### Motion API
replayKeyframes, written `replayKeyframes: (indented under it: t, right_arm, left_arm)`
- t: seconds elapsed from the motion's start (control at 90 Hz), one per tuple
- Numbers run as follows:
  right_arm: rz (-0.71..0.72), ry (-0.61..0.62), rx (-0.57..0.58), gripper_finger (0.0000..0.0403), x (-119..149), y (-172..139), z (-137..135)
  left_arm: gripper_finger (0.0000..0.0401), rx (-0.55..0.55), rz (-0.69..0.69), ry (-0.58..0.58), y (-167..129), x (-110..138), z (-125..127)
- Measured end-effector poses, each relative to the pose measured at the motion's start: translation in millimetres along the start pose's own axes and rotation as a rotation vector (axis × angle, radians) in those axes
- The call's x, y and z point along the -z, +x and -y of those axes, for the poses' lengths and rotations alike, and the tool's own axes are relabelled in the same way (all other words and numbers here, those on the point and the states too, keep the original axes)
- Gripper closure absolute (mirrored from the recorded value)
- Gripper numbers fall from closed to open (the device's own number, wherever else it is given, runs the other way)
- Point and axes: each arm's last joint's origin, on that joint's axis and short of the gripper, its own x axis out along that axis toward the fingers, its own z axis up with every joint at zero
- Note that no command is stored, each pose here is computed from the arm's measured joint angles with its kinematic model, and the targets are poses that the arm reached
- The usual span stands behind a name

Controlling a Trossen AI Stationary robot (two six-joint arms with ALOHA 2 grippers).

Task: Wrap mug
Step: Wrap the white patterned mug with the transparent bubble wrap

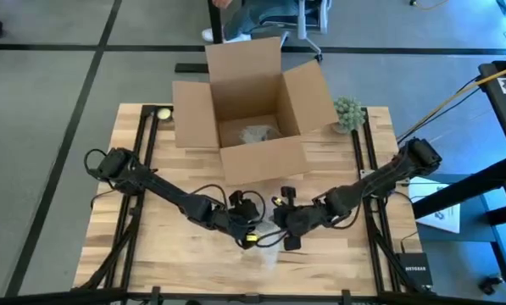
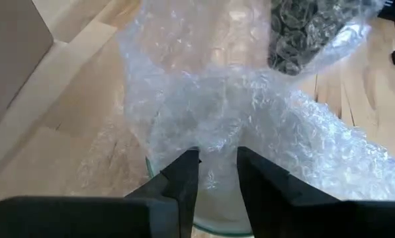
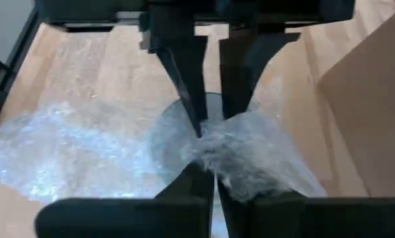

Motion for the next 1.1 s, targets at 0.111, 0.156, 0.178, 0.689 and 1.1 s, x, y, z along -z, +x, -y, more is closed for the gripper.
replayKeyframes:
  t: [0.111,0.156,0.178,0.689,1.1]
  right_arm:
    - [0.034,0.005,-0.002,0.0402,4,23,-3]
    - [0.011,0.001,0.008,0.0402,8,33,-3]
    - [0.001,0.002,0.011,0.0402,10,38,-3]
    - [-0.040,0.020,0.024,0.0402,19,57,-4]
    - [-0.035,0.026,0.018,0.0402,17,54,-4]
  left_arm:
    - [0.0313,0.000,0.001,0.000,0,0,0]
    - [0.0313,-0.006,-0.004,0.008,0,1,0]
    - [0.0313,-0.011,-0.009,0.012,0,1,-1]
    - [0.0313,0.031,0.058,0.046,-40,-29,10]
    - [0.0313,-0.014,-0.015,-0.003,-6,-4,-5]
